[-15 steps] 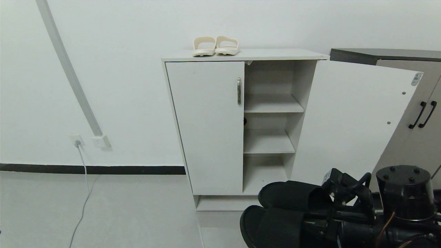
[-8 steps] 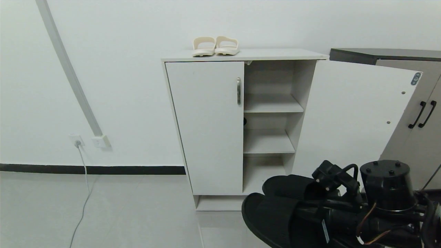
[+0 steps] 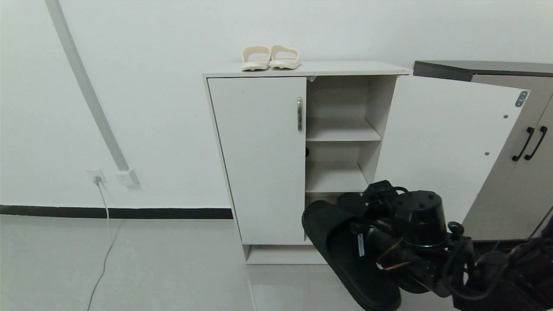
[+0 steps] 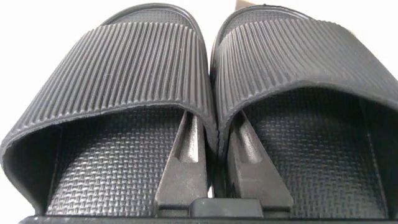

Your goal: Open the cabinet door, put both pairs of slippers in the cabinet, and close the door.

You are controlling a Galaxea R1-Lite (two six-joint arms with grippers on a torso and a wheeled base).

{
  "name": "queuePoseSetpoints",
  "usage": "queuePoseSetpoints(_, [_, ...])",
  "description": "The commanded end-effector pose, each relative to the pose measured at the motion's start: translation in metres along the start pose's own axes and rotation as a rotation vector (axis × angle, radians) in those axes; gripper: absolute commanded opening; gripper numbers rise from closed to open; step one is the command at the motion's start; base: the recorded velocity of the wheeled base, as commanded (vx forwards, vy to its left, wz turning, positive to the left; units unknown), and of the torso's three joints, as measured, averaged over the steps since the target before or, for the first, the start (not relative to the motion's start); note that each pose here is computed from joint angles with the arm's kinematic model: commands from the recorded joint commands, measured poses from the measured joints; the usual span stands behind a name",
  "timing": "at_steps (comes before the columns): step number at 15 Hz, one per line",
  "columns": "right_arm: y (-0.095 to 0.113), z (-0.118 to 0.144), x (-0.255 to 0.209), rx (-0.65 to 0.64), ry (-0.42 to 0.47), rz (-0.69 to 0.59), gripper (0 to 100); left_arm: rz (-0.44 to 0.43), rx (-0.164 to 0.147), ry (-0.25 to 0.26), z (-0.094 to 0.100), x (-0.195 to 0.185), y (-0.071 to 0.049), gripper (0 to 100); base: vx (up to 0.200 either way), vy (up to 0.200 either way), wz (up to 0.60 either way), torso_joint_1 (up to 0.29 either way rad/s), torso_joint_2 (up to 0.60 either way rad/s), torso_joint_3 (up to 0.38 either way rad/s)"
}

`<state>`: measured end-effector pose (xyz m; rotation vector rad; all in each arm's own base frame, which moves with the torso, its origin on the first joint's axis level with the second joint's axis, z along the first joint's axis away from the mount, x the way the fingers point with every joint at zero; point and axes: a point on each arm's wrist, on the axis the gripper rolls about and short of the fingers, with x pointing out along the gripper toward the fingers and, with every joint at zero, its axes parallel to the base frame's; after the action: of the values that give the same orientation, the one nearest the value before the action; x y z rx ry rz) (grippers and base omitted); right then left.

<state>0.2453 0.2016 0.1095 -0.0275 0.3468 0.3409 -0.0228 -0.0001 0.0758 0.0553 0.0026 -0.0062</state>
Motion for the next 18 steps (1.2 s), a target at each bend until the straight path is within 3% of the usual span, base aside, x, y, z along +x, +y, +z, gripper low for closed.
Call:
queuePoseSetpoints(1, [0.018, -0.018, 0.050, -0.002, -0.005, -0.162, 0, 0.000, -0.006, 0.000, -0.001, 0.000, 0.000, 0, 0.000, 0.000, 0.00, 0.000, 0.00, 0.000])
queuePoseSetpoints(3, [0.024, -0.024, 0.078, 0.029, -0.041, -0.267, 0, 0.000, -0.058, -0.001, -0.001, 0.000, 0.000, 0, 0.000, 0.000, 0.00, 0.000, 0.00, 0.000])
queuePoseSetpoints(7, [0.037, -0.020, 0.113, 0.074, -0.112, -0.360, 0, 0.000, -0.061, -0.001, -0.001, 0.000, 0.000, 0, 0.000, 0.000, 0.00, 0.000, 0.00, 0.000])
queuePoseSetpoints(14, [0.037, -0.026, 0.117, 0.082, -0.084, -0.369, 0, 0.000, -0.060, -0.001, -0.001, 0.000, 0.000, 0, 0.000, -0.171, 0.00, 0.002, 0.00, 0.001])
queuePoseSetpoints(18, [0.037, -0.033, 0.121, 0.078, -0.077, -0.370, 0, 0.002, -0.060, -0.001, -0.001, 0.000, 0.000, 0, 0.000, 0.000, 0.00, 0.000, 0.00, 0.000])
